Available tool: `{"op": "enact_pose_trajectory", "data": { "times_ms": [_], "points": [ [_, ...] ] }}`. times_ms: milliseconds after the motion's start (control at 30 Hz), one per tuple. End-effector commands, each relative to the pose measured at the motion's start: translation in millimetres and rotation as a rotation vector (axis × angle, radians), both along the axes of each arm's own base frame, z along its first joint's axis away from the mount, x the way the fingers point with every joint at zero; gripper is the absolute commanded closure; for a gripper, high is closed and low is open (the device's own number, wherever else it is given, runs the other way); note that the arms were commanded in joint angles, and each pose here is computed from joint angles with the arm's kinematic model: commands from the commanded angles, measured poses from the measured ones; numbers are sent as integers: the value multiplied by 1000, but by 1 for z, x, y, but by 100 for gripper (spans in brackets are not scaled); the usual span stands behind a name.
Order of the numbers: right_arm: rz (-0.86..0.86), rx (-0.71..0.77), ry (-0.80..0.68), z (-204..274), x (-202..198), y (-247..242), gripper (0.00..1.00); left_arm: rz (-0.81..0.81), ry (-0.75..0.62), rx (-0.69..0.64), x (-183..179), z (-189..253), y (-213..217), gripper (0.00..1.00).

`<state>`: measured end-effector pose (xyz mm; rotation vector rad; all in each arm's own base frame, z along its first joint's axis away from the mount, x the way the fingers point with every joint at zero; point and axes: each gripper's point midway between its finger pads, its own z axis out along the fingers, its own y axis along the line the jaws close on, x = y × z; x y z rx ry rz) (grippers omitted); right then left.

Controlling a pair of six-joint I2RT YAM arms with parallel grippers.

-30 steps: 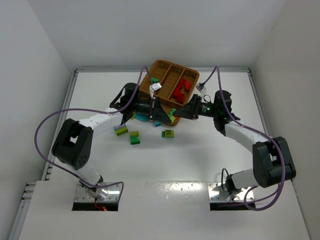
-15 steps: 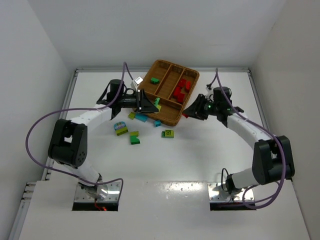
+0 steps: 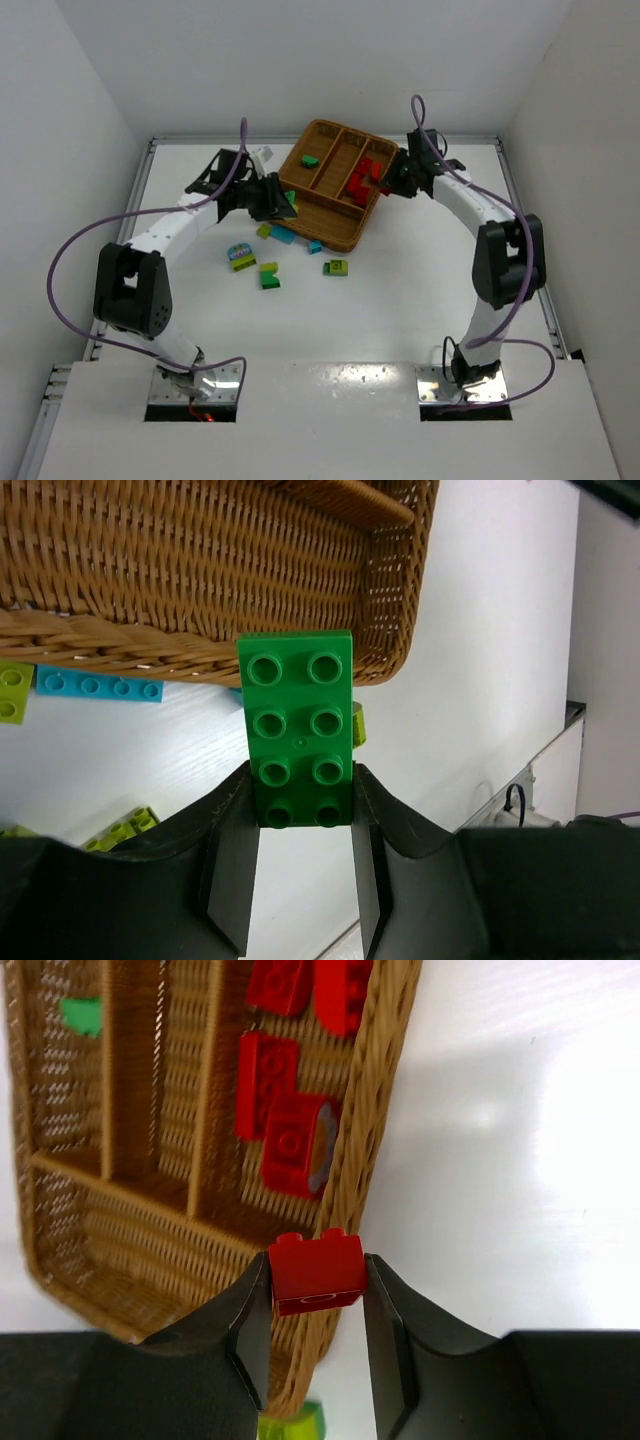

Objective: Sort the legos into containers by color

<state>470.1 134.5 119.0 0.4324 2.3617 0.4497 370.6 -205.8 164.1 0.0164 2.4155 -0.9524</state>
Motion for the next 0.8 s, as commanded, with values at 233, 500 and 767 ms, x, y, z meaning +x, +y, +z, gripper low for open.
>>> {"op": "enact_pose_trajectory", "data": {
  "times_ms": [233, 500, 767],
  "points": [
    [18, -106, 2, -11, 52, 8, 87, -13, -17, 20, -6, 3, 5, 100],
    [31, -49, -36, -6, 90, 31, 38, -37, -20, -5, -8, 7, 0, 100],
    [101, -50, -86, 10, 57, 48, 20, -124, -11, -45, -20, 4, -8, 100]
  ]
}}
